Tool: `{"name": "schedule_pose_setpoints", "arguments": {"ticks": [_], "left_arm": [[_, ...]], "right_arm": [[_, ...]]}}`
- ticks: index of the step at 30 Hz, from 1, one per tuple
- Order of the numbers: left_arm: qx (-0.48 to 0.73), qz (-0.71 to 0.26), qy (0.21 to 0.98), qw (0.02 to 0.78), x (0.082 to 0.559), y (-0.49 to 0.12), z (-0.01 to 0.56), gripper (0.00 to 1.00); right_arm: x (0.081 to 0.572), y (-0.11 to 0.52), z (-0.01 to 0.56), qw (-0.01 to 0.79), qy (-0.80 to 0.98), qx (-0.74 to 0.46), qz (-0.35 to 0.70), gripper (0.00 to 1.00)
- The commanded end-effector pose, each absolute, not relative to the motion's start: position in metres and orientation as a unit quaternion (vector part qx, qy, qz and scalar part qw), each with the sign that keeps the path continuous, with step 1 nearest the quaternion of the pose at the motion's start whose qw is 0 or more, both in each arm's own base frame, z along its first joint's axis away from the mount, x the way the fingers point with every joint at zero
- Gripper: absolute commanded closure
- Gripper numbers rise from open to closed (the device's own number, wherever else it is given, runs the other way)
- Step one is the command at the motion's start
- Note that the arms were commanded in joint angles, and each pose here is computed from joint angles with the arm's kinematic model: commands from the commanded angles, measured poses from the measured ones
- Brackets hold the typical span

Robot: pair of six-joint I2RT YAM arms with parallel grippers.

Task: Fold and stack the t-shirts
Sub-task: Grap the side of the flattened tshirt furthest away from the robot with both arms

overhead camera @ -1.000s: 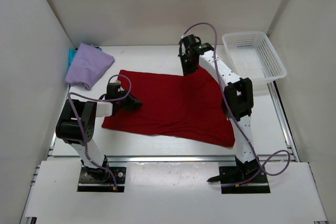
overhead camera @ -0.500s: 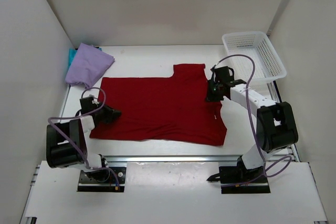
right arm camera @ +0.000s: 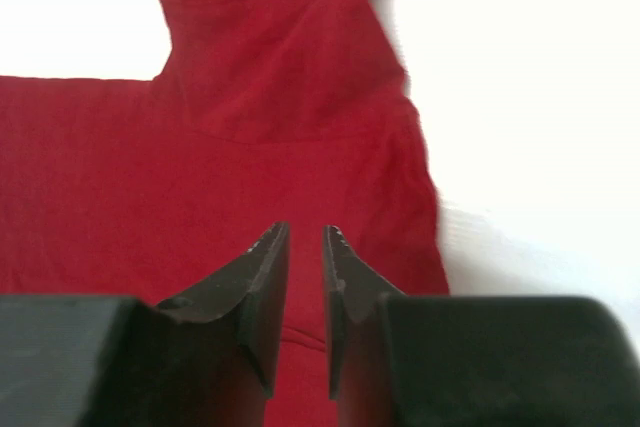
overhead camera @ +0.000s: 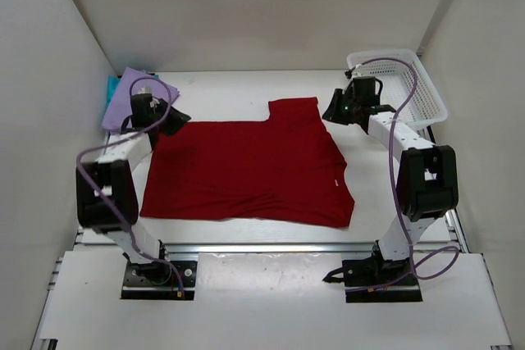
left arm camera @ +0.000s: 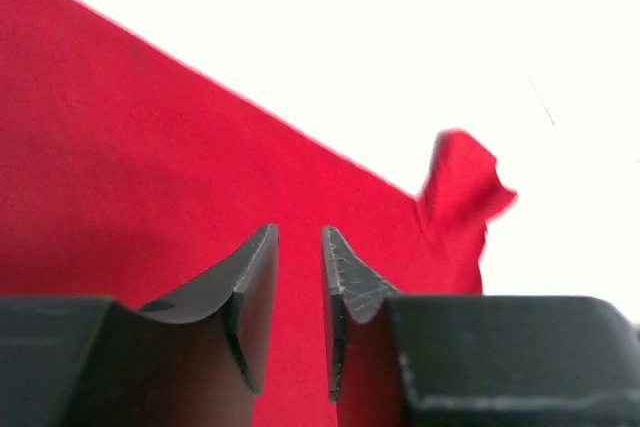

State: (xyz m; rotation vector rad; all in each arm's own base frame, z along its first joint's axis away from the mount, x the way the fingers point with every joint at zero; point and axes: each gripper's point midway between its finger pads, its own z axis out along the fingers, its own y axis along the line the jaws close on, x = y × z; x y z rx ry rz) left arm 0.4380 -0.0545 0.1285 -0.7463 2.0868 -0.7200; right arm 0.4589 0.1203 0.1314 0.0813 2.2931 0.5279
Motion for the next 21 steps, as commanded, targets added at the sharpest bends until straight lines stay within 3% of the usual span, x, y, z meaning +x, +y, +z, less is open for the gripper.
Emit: {"name": "schedule_pose_setpoints", "arguments": {"ticks": [1,7,16,21], "left_arm": [[-0.327,-0.23,0.844,0.357,0.461,-0.014,0.091,0.66],[-0.34,-0.129,0.883,0.295,0.491,0.04,0.041,0.72],[-0.336,-0.08,0.879,0.327,0.515,0.074,0.05,0.59],[-0.327,-0.049,0.891,0.312,0.517,0.085,0.042,0.58]], "right_arm": [[0.458,0.135,0.148,0.415,0.878,0.012,0.237,0.81],[0.437,0.149,0.138,0.404,0.874,-0.007,0.27,0.81],[0.417,0.17,0.12,0.38,0.875,-0.031,0.298,0.81],[0.412,0.174,0.115,0.373,0.877,-0.033,0.301,0.81]]}}
